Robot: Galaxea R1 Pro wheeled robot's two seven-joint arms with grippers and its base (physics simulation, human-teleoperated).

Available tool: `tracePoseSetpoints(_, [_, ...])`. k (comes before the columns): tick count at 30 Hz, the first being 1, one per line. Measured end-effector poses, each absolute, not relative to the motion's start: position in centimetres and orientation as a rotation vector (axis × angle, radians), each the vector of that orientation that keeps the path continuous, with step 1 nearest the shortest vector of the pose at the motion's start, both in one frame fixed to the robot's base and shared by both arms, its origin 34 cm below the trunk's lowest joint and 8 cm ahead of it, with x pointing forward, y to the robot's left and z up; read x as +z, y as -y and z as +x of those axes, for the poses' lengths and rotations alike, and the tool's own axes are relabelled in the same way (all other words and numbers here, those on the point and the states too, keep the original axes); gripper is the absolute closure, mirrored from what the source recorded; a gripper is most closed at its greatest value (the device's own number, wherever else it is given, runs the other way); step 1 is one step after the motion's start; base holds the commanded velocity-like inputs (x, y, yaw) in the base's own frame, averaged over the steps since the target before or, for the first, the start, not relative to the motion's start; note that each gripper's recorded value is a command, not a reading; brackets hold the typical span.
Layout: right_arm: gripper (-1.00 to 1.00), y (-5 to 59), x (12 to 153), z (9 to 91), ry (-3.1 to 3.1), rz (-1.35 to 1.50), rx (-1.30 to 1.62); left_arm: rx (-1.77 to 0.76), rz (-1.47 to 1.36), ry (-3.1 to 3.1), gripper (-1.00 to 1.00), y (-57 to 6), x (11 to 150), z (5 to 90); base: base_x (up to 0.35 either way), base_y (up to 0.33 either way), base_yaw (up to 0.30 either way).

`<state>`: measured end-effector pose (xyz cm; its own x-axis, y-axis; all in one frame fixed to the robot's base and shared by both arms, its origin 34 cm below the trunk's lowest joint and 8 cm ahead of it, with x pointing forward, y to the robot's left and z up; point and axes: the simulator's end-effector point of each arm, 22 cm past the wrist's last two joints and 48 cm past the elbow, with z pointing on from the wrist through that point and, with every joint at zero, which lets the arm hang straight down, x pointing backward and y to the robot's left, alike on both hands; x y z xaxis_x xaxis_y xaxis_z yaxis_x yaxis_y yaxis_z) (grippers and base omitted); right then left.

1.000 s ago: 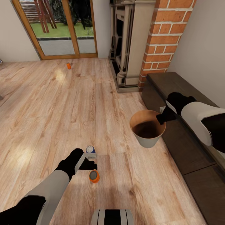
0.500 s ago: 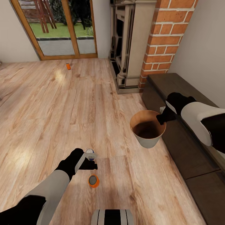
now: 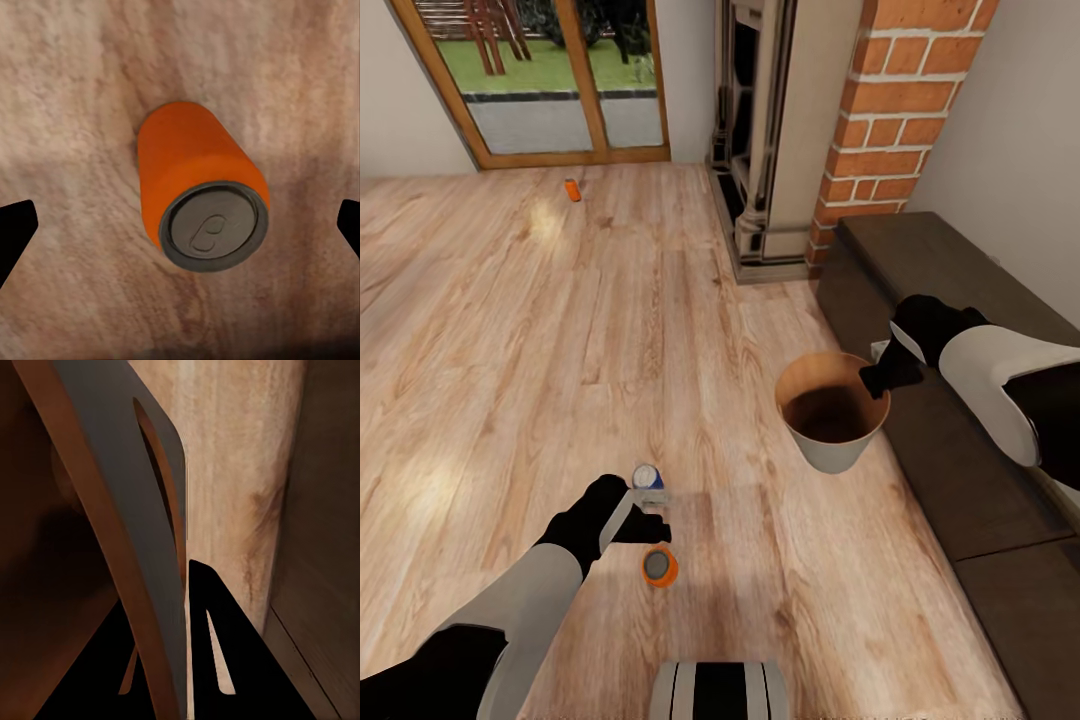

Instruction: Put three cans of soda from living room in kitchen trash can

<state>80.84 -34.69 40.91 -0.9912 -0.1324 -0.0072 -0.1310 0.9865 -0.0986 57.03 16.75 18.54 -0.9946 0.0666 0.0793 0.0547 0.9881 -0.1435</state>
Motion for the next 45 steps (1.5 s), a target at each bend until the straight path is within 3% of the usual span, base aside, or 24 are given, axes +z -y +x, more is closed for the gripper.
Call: tracePoseSetpoints(45, [1.00, 34.1, 34.8, 80.6, -3.190, -0.226, -0.141, 0.208, -0.084, 2.956, -1.00, -16.7, 13.9, 53.8, 0.000, 0.000, 0.000])
